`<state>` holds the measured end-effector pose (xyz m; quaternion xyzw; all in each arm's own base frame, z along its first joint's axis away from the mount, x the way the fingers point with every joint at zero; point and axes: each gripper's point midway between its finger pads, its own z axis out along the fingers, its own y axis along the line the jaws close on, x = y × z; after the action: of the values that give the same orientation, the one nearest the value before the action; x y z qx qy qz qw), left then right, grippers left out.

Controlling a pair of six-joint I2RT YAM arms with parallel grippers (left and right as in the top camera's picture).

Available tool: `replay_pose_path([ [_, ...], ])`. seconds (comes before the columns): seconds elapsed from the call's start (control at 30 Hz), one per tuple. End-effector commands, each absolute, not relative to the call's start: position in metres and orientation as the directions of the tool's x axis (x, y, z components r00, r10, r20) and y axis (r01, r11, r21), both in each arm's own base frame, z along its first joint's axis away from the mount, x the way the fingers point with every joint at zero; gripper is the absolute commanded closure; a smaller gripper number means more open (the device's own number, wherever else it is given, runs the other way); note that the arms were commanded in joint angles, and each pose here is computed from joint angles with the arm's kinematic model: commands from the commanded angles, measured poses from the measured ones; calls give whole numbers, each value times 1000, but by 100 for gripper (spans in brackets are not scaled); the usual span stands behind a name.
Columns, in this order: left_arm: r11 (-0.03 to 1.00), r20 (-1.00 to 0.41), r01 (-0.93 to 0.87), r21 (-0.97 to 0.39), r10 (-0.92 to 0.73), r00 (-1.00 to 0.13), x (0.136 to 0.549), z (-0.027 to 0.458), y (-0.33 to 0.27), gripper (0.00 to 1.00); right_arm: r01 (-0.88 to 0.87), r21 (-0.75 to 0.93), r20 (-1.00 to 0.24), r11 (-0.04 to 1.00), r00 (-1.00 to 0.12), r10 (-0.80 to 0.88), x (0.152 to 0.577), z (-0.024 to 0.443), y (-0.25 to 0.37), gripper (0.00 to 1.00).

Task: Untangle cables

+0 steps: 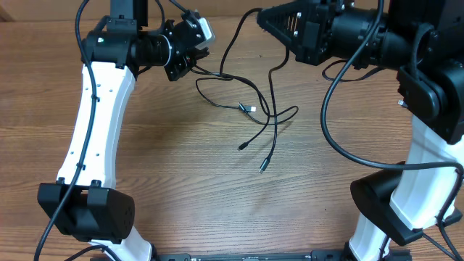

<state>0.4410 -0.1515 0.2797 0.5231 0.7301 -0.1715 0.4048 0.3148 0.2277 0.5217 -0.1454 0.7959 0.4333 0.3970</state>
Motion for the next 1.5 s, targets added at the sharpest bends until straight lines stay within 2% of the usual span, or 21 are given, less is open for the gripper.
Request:
replay_pose_path([
  [0.0,483,-791,871,88,565,-234,444,284,-138,95,-463,503,-789,730,-590,170,338,515,201,96],
  [0.07,511,-794,856,71,549,-262,443,288,-130,96,-391,472,-795,790,-576,190,348,509,187,96],
  [0.13,575,-791,816,55,524,-316,443,295,-111,96,-230,394,-811,890,-543,219,362,497,155,96],
  [0.23,678,-772,732,61,498,-396,448,298,-81,96,-94,324,-823,941,-518,231,369,489,127,96],
  [0.37,867,-714,489,91,399,-575,456,295,-7,96,36,295,-824,955,-496,273,380,484,85,96],
  [0.43,937,-693,340,82,299,-656,457,291,29,96,81,296,-818,952,-492,297,386,481,68,96],
  [0.5,991,-679,126,39,119,-724,453,288,72,96,141,304,-802,942,-496,333,393,474,45,96],
  [0.6,995,-677,-79,-56,-96,-730,444,288,115,96,204,306,-771,930,-519,368,402,459,21,96],
  [0.73,963,-667,-235,-133,-263,-698,435,288,148,96,288,287,-731,914,-551,403,412,437,-7,96],
  [0.8,951,-663,-272,-150,-301,-686,430,288,160,96,320,281,-703,905,-574,421,418,423,-17,96],
  [0.97,954,-663,-197,-226,-299,-687,434,291,143,96,300,307,-672,903,-604,429,428,411,-13,96],
  [1.1,947,-642,-122,-297,-293,-708,434,291,117,96,277,326,-695,904,-577,428,437,418,-11,96],
  [1.27,945,-591,-85,-317,-267,-762,429,282,88,95,295,325,-734,899,-520,436,448,428,-24,96],
  [1.33,944,-569,-61,-324,-246,-785,427,278,72,72,325,311,-741,893,-505,442,452,426,-35,96],
  [1.37,943,-558,-51,-328,-236,-796,426,276,64,68,332,310,-739,891,-505,445,453,424,-38,96],
  [1.4,943,-547,-43,-331,-229,-805,424,275,58,70,337,309,-737,889,-506,448,454,423,-40,96],
  [1.43,942,-533,-27,-335,-213,-819,422,273,48,77,349,307,-735,885,-503,454,455,421,-46,96],
  [1.47,941,-522,-16,-338,-201,-829,420,271,40,77,360,306,-737,881,-497,459,455,421,-51,96],
])
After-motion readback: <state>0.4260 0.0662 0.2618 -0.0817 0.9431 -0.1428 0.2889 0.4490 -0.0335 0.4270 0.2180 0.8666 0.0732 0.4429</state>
